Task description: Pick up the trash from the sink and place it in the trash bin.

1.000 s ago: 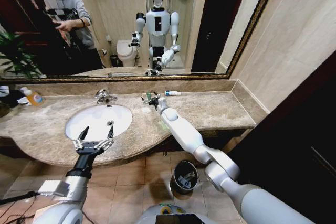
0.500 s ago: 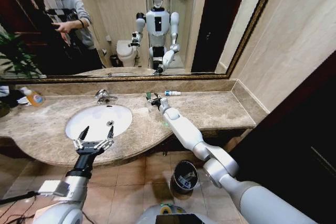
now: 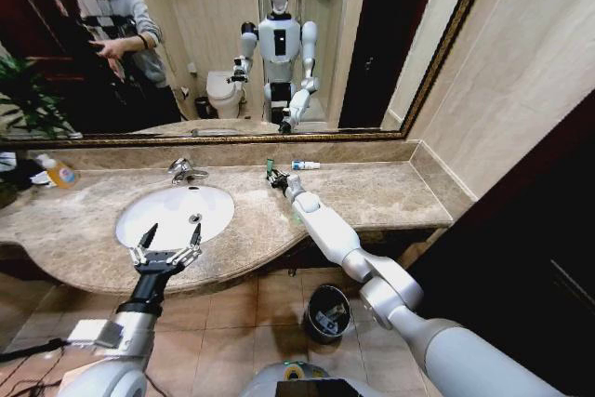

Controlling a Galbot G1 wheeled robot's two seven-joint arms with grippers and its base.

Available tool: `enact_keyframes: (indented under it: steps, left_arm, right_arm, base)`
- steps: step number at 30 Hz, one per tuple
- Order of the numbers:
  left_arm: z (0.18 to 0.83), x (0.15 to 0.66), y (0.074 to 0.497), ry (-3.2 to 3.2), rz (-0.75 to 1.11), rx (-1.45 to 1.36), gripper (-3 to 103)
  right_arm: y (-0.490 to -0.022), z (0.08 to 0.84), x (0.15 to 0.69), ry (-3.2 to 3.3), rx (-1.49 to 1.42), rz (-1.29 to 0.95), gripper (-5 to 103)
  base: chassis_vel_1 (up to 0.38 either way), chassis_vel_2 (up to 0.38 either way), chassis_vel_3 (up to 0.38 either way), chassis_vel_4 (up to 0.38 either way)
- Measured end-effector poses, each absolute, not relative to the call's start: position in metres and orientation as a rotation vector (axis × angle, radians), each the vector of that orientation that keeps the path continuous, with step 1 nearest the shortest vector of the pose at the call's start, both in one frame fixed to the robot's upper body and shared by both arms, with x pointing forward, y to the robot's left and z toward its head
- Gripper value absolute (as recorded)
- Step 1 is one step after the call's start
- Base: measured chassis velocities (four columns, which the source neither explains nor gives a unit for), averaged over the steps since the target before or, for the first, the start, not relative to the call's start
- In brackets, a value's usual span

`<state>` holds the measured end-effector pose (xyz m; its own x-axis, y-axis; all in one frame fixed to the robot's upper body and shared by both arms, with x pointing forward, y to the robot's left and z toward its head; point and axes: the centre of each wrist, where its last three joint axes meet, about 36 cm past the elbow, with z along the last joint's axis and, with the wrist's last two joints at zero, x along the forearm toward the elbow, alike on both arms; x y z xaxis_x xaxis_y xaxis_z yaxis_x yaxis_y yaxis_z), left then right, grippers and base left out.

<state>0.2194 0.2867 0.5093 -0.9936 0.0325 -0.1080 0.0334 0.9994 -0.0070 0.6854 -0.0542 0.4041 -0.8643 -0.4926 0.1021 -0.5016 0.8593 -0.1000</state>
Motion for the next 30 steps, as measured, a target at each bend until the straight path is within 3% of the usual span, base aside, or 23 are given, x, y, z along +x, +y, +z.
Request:
enact_keyframes:
  steps: [2,18,21,24,26,29,30]
  left_arm:
    - [0.509,0.219,0.287,3.033,-0.013,0.050,100]
    - [0.509,0.219,0.287,3.033,-0.013,0.050,100]
    - [0.509,0.219,0.287,3.033,-0.013,0.049,100]
    - [0.509,0.219,0.287,3.033,-0.013,0.049,100]
    - [0.509,0.219,0.287,3.033,-0.013,0.051,100]
    - [0.509,0.219,0.287,3.033,-0.013,0.050,100]
    - [0.509,0.219,0.287,3.033,-0.013,0.050,100]
  right_arm:
    - [-0.054,0.404,0.685,-2.959,0.792,0.189,2]
    - [-0.019,0.433,0.650,-2.982,0.902,0.098,2]
    - [-0.037,0.432,0.637,-3.050,0.932,0.156,2]
    - [-0.099,0.428,0.606,-3.113,0.906,0.239,2]
    - [-0.113,0.427,0.598,-3.113,0.897,0.243,2]
    - [-0.181,0.431,0.554,-3.139,0.835,0.261,2]
    - [-0.181,0.431,0.554,-3.139,0.835,0.261,2]
  base:
    - [0.000,0.000,0.000,0.000]
    - [0.000,0.000,0.000,0.000]
    - [0.000,0.000,0.000,0.000]
    - [0.000,0.000,0.000,0.000]
    - [0.000,0.000,0.000,0.000]
    - [0.000,0.000,0.000,0.000]
    - [0.000,0.000,0.000,0.000]
